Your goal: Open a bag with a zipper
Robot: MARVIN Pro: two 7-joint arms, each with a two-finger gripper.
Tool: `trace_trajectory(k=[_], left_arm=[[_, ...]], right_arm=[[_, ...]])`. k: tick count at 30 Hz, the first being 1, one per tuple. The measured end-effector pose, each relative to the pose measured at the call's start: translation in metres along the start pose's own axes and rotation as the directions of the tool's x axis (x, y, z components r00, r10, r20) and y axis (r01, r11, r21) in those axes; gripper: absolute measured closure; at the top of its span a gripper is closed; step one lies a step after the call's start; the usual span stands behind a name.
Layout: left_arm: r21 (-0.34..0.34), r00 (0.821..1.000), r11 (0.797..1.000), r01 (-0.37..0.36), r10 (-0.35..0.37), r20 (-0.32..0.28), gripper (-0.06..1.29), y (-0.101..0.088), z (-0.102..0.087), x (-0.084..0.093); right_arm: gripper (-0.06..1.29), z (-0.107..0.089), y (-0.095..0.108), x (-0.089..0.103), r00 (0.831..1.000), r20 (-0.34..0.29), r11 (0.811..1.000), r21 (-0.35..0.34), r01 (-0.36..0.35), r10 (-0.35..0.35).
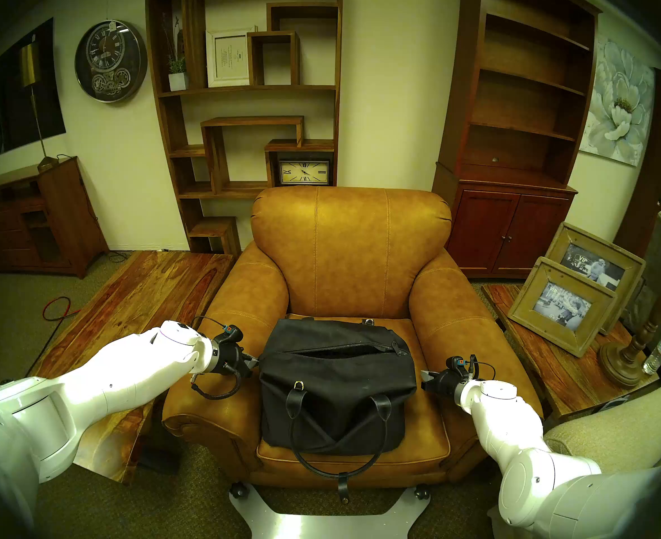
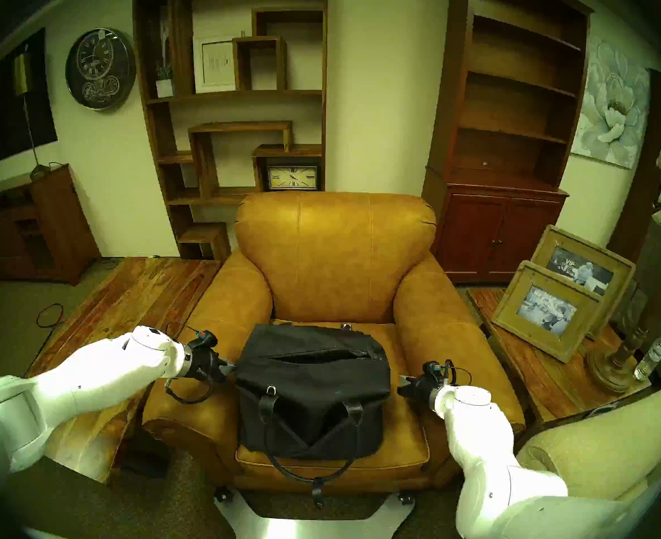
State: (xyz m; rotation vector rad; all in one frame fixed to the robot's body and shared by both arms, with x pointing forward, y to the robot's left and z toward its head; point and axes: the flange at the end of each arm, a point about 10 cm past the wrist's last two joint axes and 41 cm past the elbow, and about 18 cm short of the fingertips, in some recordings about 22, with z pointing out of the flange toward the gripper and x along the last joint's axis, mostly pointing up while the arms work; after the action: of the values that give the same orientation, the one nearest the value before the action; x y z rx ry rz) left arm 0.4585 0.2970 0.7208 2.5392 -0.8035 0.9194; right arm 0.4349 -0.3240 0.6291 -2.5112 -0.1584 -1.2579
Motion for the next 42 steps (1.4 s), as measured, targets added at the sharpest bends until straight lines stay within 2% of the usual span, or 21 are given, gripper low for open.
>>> trace_trajectory(k=[1,2,3,4,6,7,8,9,10,20,25,33,42], left_arm=[[0.002,1.000,1.000,0.000,0.000,-0.004,1.24,0.000,0.000,0.000],[0.007,1.000,1.000,0.002,-0.002,-0.014,1.24,0.000,-0.001,0.001],[0.009,1.000,1.000,0.005,-0.004,-0.029,1.24,-0.001,-0.002,0.003],[0.011,0.999,1.000,0.004,-0.004,-0.044,1.24,-0.001,-0.005,0.004],[0.010,0.998,1.000,0.003,-0.002,-0.062,1.24,-0.002,-0.010,0.002],[0.008,0.997,1.000,0.001,0.000,-0.073,1.06,-0.002,-0.013,0.001],[0.003,0.996,1.000,-0.003,0.003,-0.084,0.49,-0.001,-0.016,0.000],[-0.003,0.996,1.000,-0.006,0.006,-0.093,0.14,0.000,-0.019,0.000],[-0.011,0.994,1.000,-0.012,0.011,-0.105,-0.04,0.001,-0.023,-0.001],[-0.073,0.983,0.995,-0.063,0.049,-0.176,-0.04,0.019,-0.039,0.001],[-0.122,0.975,0.988,-0.094,0.067,-0.212,-0.04,0.035,-0.045,0.004],[-0.168,0.962,0.975,-0.145,0.099,-0.253,-0.02,0.053,-0.056,0.009],[-0.241,0.935,0.944,-0.225,0.141,-0.324,0.01,0.083,-0.070,0.024]], right_arm=[[0.85,0.000,0.000,0.001,1.000,-0.003,1.000,0.001,0.002,-0.002],[0.31,-0.001,0.000,0.002,1.000,-0.010,1.000,0.002,0.008,-0.008],[0.10,-0.002,0.001,0.006,1.000,-0.022,1.000,0.003,0.018,-0.018],[0.02,-0.003,0.003,0.010,0.999,-0.036,1.000,0.004,0.029,-0.029],[0.00,-0.006,0.005,0.015,0.997,-0.055,0.999,0.001,0.047,-0.047],[0.00,-0.009,0.007,0.018,0.996,-0.068,0.998,-0.001,0.059,-0.059],[-0.01,-0.012,0.010,0.021,0.994,-0.083,0.998,-0.004,0.069,-0.069],[-0.01,-0.014,0.011,0.023,0.993,-0.095,0.997,-0.006,0.076,-0.076],[-0.01,-0.018,0.014,0.026,0.990,-0.112,0.996,-0.009,0.087,-0.088],[-0.01,-0.032,0.013,0.046,0.965,-0.221,0.989,0.004,0.146,-0.141],[-0.01,-0.033,0.001,0.051,0.952,-0.265,0.984,0.040,0.172,-0.156],[-0.01,-0.033,-0.020,0.051,0.939,-0.297,0.971,0.104,0.214,-0.175],[-0.01,-0.037,-0.042,0.050,0.922,-0.332,0.949,0.166,0.267,-0.201]])
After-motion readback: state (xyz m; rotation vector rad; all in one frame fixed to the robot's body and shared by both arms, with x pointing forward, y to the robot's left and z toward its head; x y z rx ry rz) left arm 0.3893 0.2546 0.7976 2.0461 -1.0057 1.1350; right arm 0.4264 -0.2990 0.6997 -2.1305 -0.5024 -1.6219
